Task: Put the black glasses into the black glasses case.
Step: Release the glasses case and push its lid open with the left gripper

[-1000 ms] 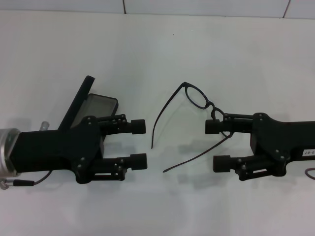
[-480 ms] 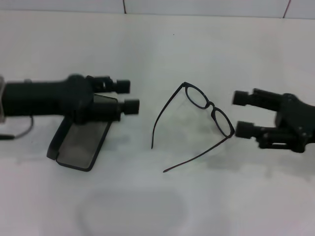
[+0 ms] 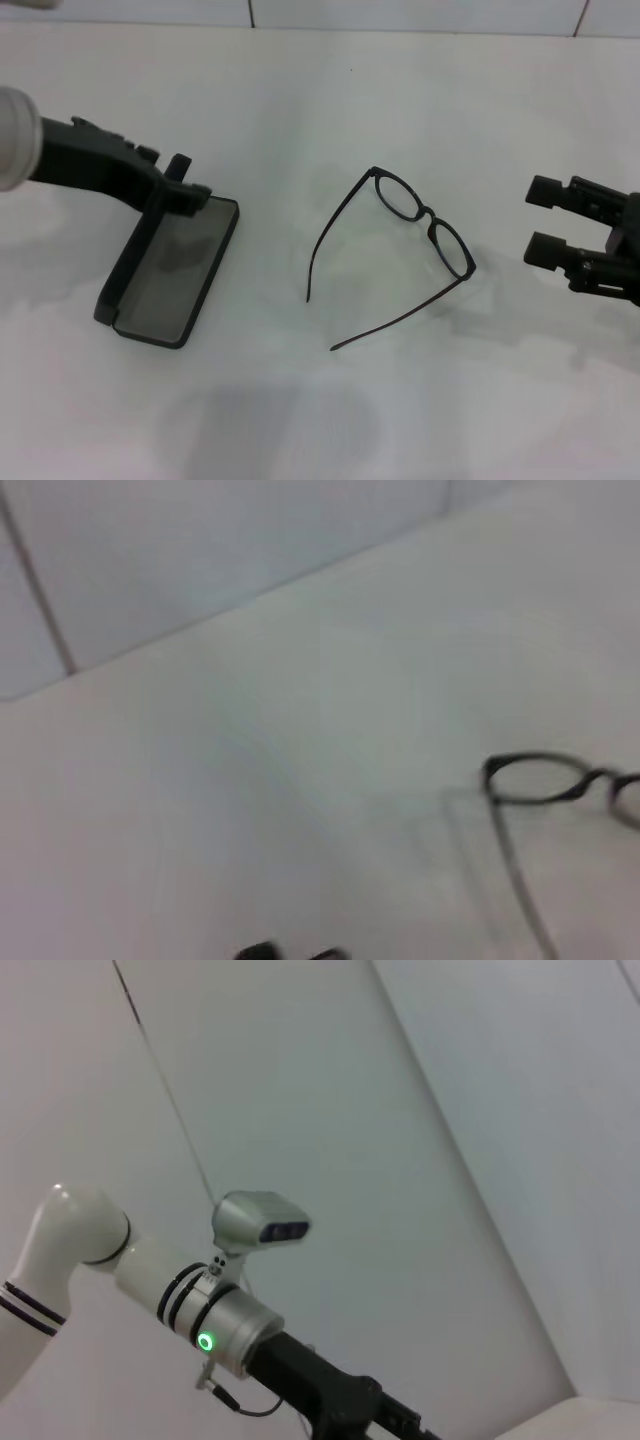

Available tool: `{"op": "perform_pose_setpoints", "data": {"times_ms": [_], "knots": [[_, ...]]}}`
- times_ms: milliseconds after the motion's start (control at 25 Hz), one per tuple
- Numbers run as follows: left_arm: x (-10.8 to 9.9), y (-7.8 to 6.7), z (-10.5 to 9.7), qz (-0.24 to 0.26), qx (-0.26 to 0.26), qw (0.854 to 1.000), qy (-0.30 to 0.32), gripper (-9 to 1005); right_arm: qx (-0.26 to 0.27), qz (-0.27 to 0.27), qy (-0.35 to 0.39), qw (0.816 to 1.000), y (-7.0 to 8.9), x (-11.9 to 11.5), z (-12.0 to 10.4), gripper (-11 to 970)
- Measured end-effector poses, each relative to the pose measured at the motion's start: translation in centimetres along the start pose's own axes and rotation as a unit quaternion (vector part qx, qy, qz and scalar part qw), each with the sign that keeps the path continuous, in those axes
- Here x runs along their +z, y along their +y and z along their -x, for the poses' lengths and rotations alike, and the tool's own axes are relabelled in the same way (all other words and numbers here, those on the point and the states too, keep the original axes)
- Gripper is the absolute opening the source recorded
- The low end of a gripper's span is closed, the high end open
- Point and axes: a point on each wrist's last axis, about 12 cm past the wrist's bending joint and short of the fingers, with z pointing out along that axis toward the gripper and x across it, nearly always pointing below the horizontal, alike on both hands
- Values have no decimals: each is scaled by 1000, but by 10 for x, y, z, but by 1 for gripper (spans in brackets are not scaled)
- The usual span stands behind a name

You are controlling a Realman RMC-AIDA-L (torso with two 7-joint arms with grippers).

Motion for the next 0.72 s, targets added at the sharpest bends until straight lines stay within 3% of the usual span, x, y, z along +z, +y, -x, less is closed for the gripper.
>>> {"op": "perform_pose_setpoints", "data": {"times_ms": [240, 720], "knots": [[23, 0, 1, 16, -16, 998, 50, 725, 0, 1, 0, 1000, 0, 0, 0, 851], [55, 19, -7, 47, -33, 993, 106, 710, -2, 1, 0, 1000, 0, 0, 0, 845]]}}
